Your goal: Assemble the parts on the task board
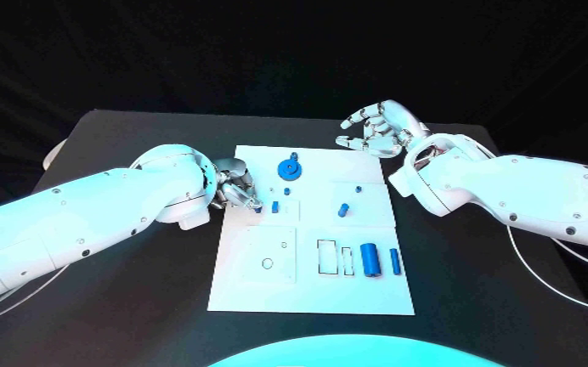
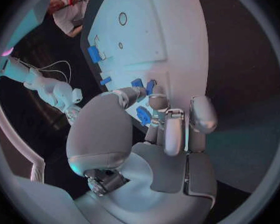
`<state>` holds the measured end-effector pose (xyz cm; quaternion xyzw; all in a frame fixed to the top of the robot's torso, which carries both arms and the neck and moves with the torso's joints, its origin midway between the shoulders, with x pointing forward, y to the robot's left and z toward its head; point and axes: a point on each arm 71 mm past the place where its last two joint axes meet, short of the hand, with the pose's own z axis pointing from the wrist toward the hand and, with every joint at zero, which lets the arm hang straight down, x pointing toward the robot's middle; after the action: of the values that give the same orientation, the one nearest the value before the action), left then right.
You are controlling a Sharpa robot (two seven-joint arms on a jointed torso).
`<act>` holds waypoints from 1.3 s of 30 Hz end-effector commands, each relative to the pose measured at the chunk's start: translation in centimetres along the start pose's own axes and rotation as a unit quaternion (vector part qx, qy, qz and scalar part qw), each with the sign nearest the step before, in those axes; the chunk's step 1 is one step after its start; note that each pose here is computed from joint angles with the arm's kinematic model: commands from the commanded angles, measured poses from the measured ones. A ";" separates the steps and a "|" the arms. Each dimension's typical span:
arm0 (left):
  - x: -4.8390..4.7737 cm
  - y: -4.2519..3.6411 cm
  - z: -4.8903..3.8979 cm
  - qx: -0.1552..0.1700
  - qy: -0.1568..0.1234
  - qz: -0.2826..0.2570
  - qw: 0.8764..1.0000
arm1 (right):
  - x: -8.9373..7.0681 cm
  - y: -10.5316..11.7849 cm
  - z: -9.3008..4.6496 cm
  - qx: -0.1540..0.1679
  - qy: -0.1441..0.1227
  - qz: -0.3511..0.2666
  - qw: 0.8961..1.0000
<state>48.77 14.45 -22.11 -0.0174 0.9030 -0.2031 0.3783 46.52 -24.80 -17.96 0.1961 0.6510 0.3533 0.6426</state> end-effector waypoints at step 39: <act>0.59 -0.41 0.39 0.002 0.030 0.012 0.999 | 0.0 0.0 -0.1 -0.006 0.001 -0.001 1.000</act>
<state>49.00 14.26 -22.18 -0.0081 0.9067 -0.1949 0.3739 46.45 -24.93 -17.96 0.1968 0.6510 0.3527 0.6427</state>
